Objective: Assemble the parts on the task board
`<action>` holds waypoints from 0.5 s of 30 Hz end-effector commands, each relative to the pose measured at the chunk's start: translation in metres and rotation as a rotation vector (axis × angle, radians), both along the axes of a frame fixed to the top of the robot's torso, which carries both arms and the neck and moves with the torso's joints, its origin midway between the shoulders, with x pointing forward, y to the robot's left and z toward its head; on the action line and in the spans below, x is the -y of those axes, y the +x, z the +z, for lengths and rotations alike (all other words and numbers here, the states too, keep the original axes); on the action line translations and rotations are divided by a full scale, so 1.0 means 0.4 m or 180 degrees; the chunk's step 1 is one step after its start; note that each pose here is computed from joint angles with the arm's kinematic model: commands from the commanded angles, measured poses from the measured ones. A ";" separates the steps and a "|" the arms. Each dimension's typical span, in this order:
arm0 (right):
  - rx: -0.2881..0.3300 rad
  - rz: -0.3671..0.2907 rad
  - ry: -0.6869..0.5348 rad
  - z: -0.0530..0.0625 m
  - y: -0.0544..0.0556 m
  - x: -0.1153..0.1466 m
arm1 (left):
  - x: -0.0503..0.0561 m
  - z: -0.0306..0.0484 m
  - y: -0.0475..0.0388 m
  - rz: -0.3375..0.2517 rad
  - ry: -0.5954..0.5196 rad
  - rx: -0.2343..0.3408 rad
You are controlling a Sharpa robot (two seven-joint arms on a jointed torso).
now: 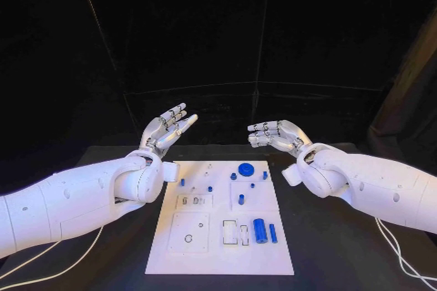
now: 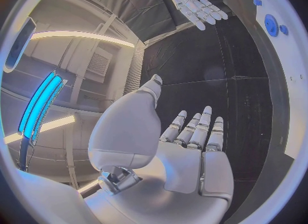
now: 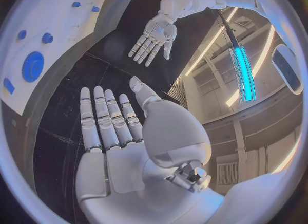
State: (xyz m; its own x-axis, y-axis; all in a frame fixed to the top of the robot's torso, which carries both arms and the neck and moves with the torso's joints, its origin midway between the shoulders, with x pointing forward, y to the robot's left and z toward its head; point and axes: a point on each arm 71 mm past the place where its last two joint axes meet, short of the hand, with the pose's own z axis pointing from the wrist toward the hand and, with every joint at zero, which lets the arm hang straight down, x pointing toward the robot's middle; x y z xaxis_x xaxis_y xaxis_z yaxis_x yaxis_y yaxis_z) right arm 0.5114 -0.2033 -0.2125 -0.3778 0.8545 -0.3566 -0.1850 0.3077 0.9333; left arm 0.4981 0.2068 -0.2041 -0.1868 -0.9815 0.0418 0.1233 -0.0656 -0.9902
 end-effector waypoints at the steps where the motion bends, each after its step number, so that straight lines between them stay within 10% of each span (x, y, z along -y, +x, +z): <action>1: 0.0309 0.0010 -0.0376 0.015 0.000 0.006 | -0.002 0.019 -0.010 -0.0050 -0.0075 0.0220; 15: 0.0955 0.0502 -0.1893 0.065 0.004 -0.037 | -0.014 0.040 -0.066 -0.0319 -0.0151 0.0249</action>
